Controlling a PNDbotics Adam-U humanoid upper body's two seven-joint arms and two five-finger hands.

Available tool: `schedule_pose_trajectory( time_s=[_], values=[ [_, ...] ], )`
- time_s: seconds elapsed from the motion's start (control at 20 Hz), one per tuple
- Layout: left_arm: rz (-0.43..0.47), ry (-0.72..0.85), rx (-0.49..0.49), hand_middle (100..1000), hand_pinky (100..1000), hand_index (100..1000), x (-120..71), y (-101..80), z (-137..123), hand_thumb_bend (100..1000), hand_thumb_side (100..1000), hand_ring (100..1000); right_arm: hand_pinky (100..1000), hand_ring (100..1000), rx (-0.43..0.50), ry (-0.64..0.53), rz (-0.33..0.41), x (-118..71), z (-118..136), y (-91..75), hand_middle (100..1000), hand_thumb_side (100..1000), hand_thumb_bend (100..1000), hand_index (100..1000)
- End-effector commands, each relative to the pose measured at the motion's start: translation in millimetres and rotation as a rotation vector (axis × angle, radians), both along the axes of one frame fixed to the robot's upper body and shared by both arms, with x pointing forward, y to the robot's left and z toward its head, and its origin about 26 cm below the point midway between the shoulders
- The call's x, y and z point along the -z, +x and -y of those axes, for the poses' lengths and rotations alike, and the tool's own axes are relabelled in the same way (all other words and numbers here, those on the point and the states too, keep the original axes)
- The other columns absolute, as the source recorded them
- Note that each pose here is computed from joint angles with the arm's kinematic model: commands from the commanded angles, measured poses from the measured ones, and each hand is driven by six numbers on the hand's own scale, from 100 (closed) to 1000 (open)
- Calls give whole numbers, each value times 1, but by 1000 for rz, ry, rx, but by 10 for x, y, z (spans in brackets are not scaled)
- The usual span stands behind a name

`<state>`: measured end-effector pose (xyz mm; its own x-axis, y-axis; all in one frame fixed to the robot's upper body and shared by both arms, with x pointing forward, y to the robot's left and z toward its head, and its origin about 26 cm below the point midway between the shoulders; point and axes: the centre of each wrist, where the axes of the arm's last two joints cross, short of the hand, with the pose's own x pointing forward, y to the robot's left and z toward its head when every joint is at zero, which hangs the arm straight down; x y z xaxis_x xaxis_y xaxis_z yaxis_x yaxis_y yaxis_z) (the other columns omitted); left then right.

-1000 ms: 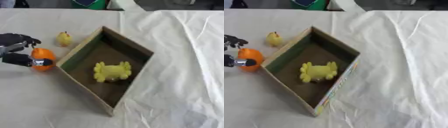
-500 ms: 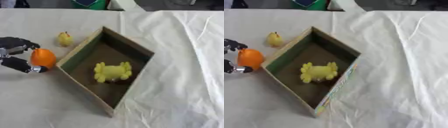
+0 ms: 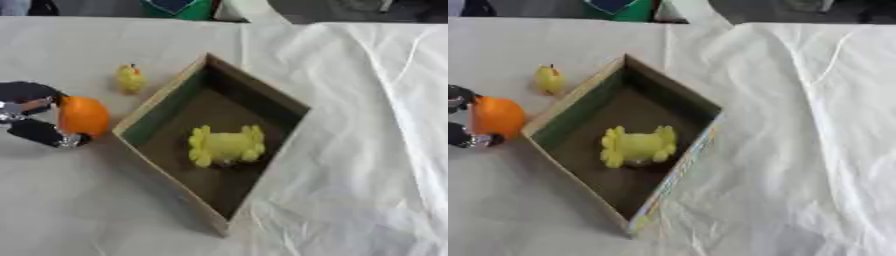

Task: Pick up objects on the table and place them in the box.

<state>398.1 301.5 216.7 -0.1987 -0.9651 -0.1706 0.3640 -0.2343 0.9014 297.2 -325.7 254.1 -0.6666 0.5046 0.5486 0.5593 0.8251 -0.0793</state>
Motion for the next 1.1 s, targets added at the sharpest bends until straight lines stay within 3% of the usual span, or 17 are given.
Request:
schedule_pose_trajectory(
  time_s=[0.05, 0.2, 0.3, 0.6, 1.1],
  values=[
    [74, -9, -23, 720, 587, 810, -81, 26, -46, 295, 535, 770, 689, 536, -2, -16, 26, -85, 15, -44, 468, 428, 100, 696],
    [122, -51, -27, 603, 491, 687, -62, 34, -42, 135, 313, 684, 691, 537, -2, -16, 23, -81, 18, -46, 468, 427, 100, 696],
    [155, -92, -22, 556, 459, 638, -71, 21, -29, 100, 203, 639, 691, 537, -1, -15, 20, -77, 22, -47, 467, 428, 100, 697],
    [249, -178, 8, 498, 383, 581, -208, -92, 63, 100, 251, 573, 693, 538, 1, -16, 14, -68, 29, -50, 467, 430, 100, 697],
    [563, -215, -43, 416, 260, 505, -546, -283, 174, 100, 291, 471, 694, 538, 5, -12, 11, -59, 36, -53, 466, 434, 100, 698]
  ],
)
